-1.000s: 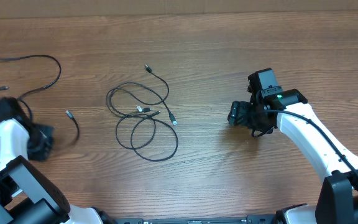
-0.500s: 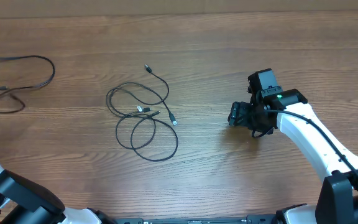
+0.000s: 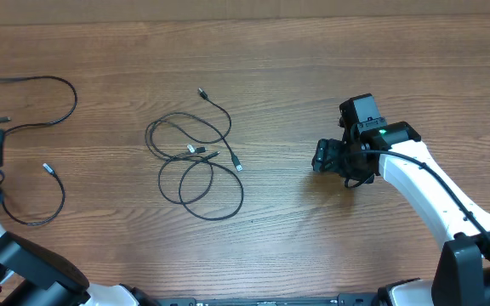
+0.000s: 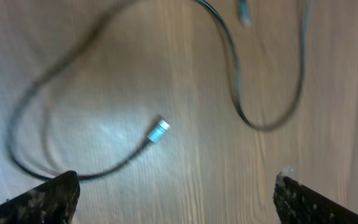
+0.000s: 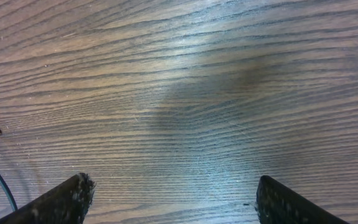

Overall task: Untangle cables
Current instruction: 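Reach the left gripper to the center pile and grasp a cable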

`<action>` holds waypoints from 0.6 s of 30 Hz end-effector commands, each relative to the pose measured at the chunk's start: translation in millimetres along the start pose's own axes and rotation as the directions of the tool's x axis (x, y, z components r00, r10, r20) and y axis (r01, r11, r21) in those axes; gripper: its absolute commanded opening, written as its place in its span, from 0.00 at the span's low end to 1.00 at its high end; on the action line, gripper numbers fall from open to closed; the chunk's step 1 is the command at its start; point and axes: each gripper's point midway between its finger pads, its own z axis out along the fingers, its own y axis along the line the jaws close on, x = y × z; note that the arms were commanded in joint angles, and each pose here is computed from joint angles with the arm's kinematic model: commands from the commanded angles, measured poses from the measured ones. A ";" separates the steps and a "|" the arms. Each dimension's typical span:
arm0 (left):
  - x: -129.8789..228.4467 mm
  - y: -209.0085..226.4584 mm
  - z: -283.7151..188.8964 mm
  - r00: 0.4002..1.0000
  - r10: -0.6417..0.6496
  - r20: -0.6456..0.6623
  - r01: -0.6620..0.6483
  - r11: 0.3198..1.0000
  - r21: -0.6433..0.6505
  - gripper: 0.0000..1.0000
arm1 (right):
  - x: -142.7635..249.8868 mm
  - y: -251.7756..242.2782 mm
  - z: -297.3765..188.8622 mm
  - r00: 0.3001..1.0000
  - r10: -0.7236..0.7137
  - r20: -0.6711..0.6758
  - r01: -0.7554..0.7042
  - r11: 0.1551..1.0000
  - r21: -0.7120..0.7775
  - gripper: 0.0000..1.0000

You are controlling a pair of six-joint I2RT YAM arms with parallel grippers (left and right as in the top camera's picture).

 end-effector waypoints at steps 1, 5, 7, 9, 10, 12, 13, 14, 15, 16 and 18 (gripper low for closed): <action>34.6 -37.1 0.2 0.976 0.195 -0.094 -0.182 0.975 0.129 0.99 | -2.3 -1.7 -1.1 1.000 0.000 0.014 0.000 1.000 0.003 0.83; 82.1 -67.4 1.0 0.906 0.397 -0.143 -0.366 0.908 0.204 0.99 | -3.0 -1.3 -1.1 1.000 -0.001 0.017 0.001 1.000 0.002 0.84; 111.2 -78.5 0.7 0.845 0.509 -0.164 -0.468 0.853 0.233 1.00 | -3.1 -1.2 -1.1 1.000 -0.001 0.017 0.001 1.000 0.001 0.85; 143.9 -88.6 -0.3 0.760 0.625 -0.177 -0.576 0.774 0.263 1.00 | -3.4 -1.1 -1.1 1.000 0.000 0.018 0.000 1.000 0.001 0.86; 160.0 -93.1 -1.4 0.714 0.676 -0.180 -0.622 0.731 0.280 1.00 | -3.7 -0.9 -1.1 1.000 -0.001 0.020 0.001 1.000 0.000 0.86; 195.0 -102.5 -4.0 0.611 0.772 -0.177 -0.703 0.631 0.329 1.00 | -4.0 -0.7 -1.1 1.000 -0.001 0.021 0.001 1.000 0.000 0.86; 211.3 -106.3 -5.8 0.564 0.807 -0.174 -0.731 0.586 0.350 1.00 | -4.0 -0.7 -1.1 1.000 -0.001 0.021 0.001 1.000 0.000 0.86; 227.2 -109.4 -7.6 0.521 0.836 -0.171 -0.753 0.545 0.369 1.00 | -4.0 -0.7 -1.1 1.000 -0.001 0.021 0.001 1.000 0.000 0.86; 244.1 -112.4 -9.9 0.479 0.862 -0.166 -0.774 0.504 0.383 0.99 | -4.0 -0.7 -1.1 1.000 -0.001 0.021 0.001 1.000 0.000 0.86; 257.0 -114.0 -11.1 0.446 0.880 -0.162 -0.793 0.473 0.384 1.00 | -4.0 -0.7 -1.1 1.000 -0.001 0.021 0.001 1.000 0.000 0.86; 278.4 -114.9 -12.0 0.386 0.910 -0.151 -0.833 0.414 0.368 1.00 | -4.0 -0.8 -1.1 1.000 -0.001 0.021 0.001 1.000 0.000 0.86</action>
